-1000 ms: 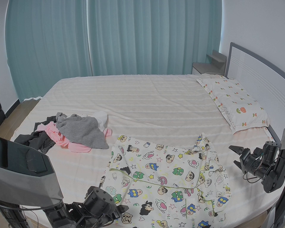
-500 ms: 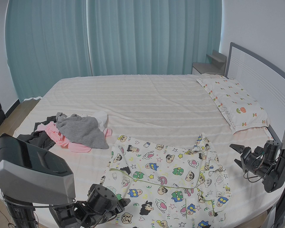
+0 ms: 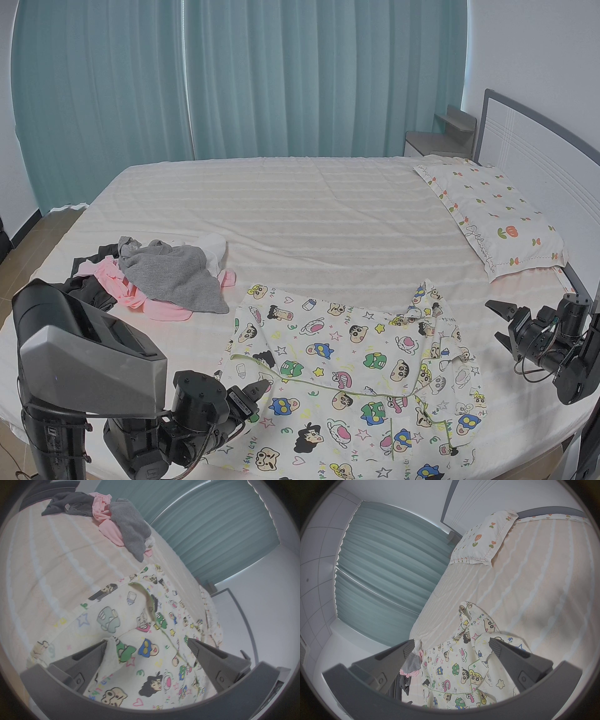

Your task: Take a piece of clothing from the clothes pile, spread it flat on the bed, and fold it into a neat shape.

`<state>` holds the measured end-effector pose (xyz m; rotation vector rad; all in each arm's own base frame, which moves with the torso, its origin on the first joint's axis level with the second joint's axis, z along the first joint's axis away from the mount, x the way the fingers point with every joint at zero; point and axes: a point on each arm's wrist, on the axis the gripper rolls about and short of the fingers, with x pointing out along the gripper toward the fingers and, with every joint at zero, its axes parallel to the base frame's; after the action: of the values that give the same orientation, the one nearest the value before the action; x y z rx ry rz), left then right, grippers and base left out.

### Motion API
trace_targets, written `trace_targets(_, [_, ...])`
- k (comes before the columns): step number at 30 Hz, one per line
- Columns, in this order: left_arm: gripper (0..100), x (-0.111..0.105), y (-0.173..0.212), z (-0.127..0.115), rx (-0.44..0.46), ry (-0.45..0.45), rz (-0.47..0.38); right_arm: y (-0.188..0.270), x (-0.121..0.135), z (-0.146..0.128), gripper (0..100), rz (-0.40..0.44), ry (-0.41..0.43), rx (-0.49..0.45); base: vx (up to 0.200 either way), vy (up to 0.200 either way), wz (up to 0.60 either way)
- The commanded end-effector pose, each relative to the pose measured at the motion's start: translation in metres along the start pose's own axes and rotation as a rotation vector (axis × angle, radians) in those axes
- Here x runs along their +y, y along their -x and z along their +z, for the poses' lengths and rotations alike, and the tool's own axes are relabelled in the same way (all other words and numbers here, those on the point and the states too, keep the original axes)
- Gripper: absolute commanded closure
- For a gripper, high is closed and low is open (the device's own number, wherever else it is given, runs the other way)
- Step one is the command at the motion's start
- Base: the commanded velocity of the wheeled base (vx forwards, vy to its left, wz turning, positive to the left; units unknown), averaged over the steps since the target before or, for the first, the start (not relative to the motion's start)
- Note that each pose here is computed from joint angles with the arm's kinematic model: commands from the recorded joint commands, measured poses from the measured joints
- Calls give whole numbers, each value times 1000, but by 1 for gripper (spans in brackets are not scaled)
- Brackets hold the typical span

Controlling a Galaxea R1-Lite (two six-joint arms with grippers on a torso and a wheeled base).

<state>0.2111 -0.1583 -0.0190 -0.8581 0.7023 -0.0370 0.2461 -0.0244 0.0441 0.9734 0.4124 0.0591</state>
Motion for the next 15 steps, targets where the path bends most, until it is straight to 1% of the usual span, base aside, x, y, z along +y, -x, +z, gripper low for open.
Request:
trace_targets(1, [0, 21, -10, -4, 11, 0, 84, 2, 4, 5, 0, 24, 9, -27, 0, 0, 0])
trace_targets(5, [0, 20, -10, -3, 2, 3, 57, 3, 5, 5, 0, 27, 8, -29, 0, 0, 0])
trace_targets(9, [0, 21, -5, -7, 14, -13, 45, 3, 4, 5, 0, 27, 8, -29, 0, 0, 0])
trace_targets(13, [0, 25, -11, -12, 15, -52, 53, 3, 5, 5, 0, 28, 9, -30, 0, 0, 0])
trace_targets(15, [0, 27, -14, -9, -8, -53, 66, 3, 5, 5, 0, 28, 9, -30, 0, 0, 0])
